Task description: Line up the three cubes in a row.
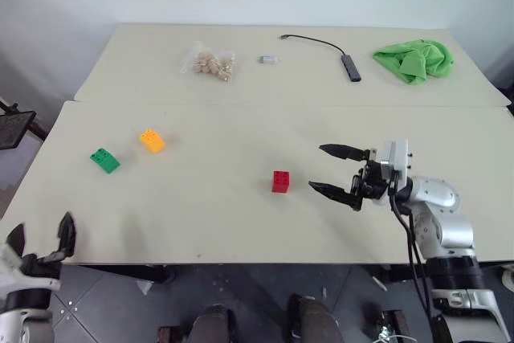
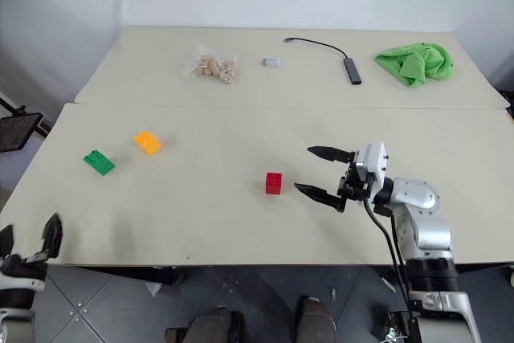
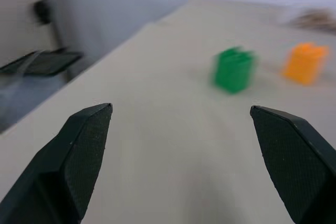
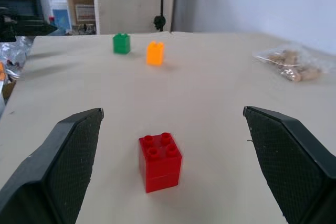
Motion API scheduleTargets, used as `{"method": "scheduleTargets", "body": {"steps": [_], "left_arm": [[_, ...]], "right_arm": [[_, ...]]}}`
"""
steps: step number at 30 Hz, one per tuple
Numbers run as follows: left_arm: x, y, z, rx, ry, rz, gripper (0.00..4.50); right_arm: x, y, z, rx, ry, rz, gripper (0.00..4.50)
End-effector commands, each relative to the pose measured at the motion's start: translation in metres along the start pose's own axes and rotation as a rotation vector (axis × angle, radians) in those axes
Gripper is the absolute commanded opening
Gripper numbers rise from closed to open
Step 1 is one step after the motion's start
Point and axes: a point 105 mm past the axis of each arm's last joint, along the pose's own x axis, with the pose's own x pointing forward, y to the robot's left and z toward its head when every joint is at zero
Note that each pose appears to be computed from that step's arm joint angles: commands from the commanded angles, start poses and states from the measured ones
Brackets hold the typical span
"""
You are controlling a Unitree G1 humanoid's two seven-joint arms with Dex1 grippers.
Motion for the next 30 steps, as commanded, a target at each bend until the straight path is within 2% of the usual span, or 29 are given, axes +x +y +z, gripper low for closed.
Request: {"method": "scheduleTargets", "body": {"steps": [1, 3, 8, 16, 26, 29, 30], "left_arm": [[0.013, -0.016, 0.006, -0.023, -0.028, -0.128, 4.5], [0.024, -0.027, 0.005, -0.021, -0.015, -0.209, 4.5], [0.085, -0.049, 0.028, 0.115, -0.014, -0.496, 4.5], [0.135, -0.051, 0.03, 0.215, 0.052, -0.599, 4.5], [0.14, -0.06, 0.013, 0.252, 0.156, -0.753, 4.5], [0.136, -0.059, 0.011, 0.257, 0.16, -0.765, 3.9], [0.136, -0.057, 0.011, 0.254, 0.16, -0.761, 3.57]], "right_arm": [[0.001, 0.003, 0.009, -0.059, -0.056, 0.0, 4.47], [0.004, 0.006, 0.006, -0.06, -0.059, 0.01, 4.47], [0.013, 0.011, 0.003, -0.051, -0.057, 0.039, 4.47], [0.011, 0.008, 0.002, -0.072, -0.043, 0.012, 4.47], [0.007, 0.023, -0.001, -0.061, -0.027, -0.005, 4.47], [0.008, 0.025, 0.0, -0.055, -0.034, -0.012, 4.5], [0.008, 0.026, -0.002, -0.051, -0.035, -0.01, 4.5]]}}
